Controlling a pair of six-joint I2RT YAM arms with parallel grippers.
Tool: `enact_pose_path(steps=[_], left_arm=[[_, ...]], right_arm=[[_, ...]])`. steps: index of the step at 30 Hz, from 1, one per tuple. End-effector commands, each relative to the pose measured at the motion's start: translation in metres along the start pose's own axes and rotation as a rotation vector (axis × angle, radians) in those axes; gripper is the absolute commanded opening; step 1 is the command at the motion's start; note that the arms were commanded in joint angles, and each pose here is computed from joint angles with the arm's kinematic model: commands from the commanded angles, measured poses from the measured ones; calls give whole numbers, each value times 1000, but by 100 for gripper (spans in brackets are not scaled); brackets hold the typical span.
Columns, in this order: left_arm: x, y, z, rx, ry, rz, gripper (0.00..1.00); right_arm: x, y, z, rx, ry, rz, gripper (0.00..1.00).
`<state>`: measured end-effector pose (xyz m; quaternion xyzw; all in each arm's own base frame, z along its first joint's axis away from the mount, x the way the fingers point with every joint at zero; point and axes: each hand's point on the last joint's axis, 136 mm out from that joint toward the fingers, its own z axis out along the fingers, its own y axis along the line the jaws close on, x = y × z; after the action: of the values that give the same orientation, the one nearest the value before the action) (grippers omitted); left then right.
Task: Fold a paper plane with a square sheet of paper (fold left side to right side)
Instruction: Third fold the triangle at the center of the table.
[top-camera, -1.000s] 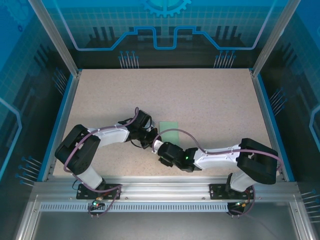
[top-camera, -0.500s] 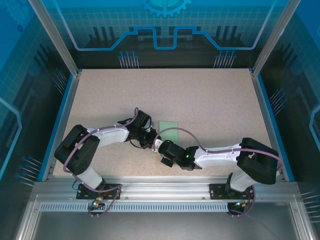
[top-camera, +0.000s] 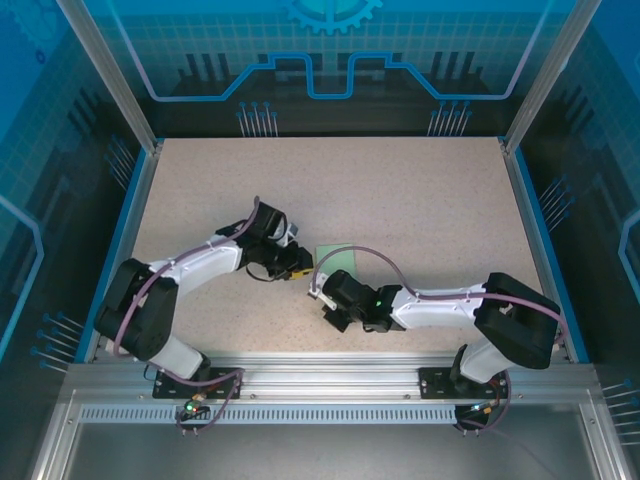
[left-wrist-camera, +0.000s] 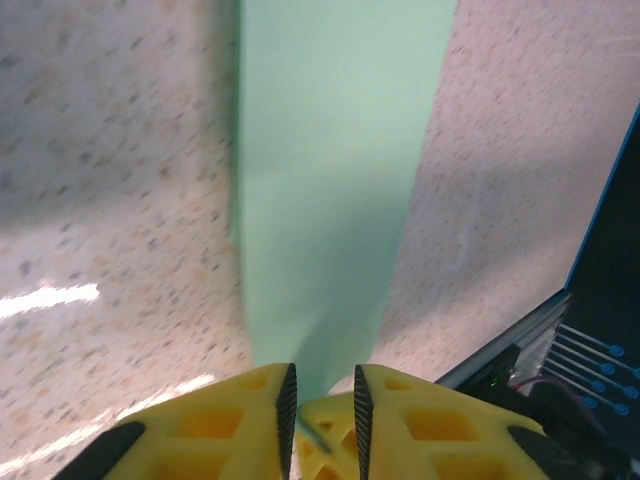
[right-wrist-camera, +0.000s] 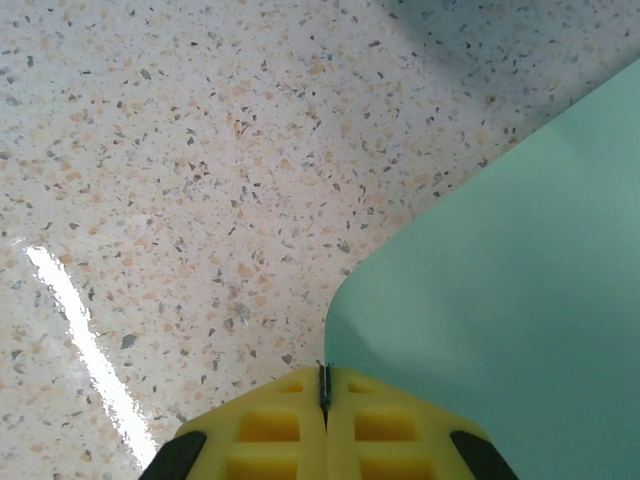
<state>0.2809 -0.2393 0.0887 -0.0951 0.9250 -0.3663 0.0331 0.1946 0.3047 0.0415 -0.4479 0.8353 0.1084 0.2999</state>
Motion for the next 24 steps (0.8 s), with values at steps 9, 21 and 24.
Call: enact_pose_path(steps=[9,21,24], left_arm=[[-18,-23,52,-22,133,140,17],[-14,-6,97,-113,223,163,12],[-13,2,102,-140,234,158,10]], right_arm=[[-11,-1,-3,-84,-34,140,0],[-8,-10,-2,-132,-50,235,0],[-2,-18,-3,-113,-39,249,0]])
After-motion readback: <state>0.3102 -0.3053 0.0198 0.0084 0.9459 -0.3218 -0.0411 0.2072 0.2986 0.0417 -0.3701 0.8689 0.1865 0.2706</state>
